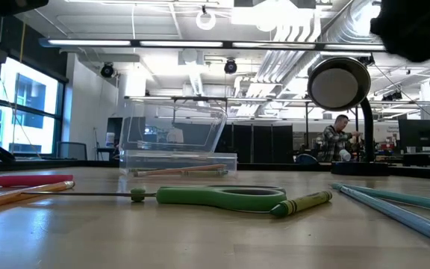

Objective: Pick & place school supplies into a supply box
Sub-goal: Put the right blue pencil into the supply box

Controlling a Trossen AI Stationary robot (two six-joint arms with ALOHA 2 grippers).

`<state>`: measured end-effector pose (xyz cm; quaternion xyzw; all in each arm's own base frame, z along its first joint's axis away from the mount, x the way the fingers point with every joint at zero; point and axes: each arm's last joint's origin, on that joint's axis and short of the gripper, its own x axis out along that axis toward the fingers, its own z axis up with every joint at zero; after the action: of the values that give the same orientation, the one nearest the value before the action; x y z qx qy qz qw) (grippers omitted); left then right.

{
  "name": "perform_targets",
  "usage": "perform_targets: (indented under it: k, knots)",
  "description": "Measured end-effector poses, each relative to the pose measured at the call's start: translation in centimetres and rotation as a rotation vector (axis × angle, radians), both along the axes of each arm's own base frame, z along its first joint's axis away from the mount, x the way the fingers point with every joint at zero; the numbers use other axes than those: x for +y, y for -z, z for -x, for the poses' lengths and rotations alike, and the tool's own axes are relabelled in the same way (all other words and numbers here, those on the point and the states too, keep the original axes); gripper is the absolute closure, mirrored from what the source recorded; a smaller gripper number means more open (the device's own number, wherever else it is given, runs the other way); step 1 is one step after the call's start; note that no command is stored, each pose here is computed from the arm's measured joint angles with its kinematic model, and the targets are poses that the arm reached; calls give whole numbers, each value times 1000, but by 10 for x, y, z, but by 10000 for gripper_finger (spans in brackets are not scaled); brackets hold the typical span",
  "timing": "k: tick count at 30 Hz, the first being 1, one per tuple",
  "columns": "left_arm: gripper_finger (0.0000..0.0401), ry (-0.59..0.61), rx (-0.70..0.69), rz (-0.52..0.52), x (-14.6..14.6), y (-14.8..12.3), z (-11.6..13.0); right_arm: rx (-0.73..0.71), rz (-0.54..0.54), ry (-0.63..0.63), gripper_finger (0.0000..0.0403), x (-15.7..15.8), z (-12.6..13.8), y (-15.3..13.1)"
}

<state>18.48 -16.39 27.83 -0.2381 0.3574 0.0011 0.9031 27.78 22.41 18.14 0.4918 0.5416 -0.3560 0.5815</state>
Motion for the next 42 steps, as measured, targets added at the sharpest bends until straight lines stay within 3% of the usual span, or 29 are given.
perform_targets:
  k: [5, 12, 42]
  knots:
    - [222, 0, 0, -1, 0, 0, 0, 39, -54, -11, 324, 5, -8, 17]
    - [222, -1, 0, -1, 0, 0, 0, 0, -13, -9, 324, 3, -10, 17]
    - [222, -1, 0, -1, 0, 0, 0, 50, -41, 4, 324, -6, -24, 36]
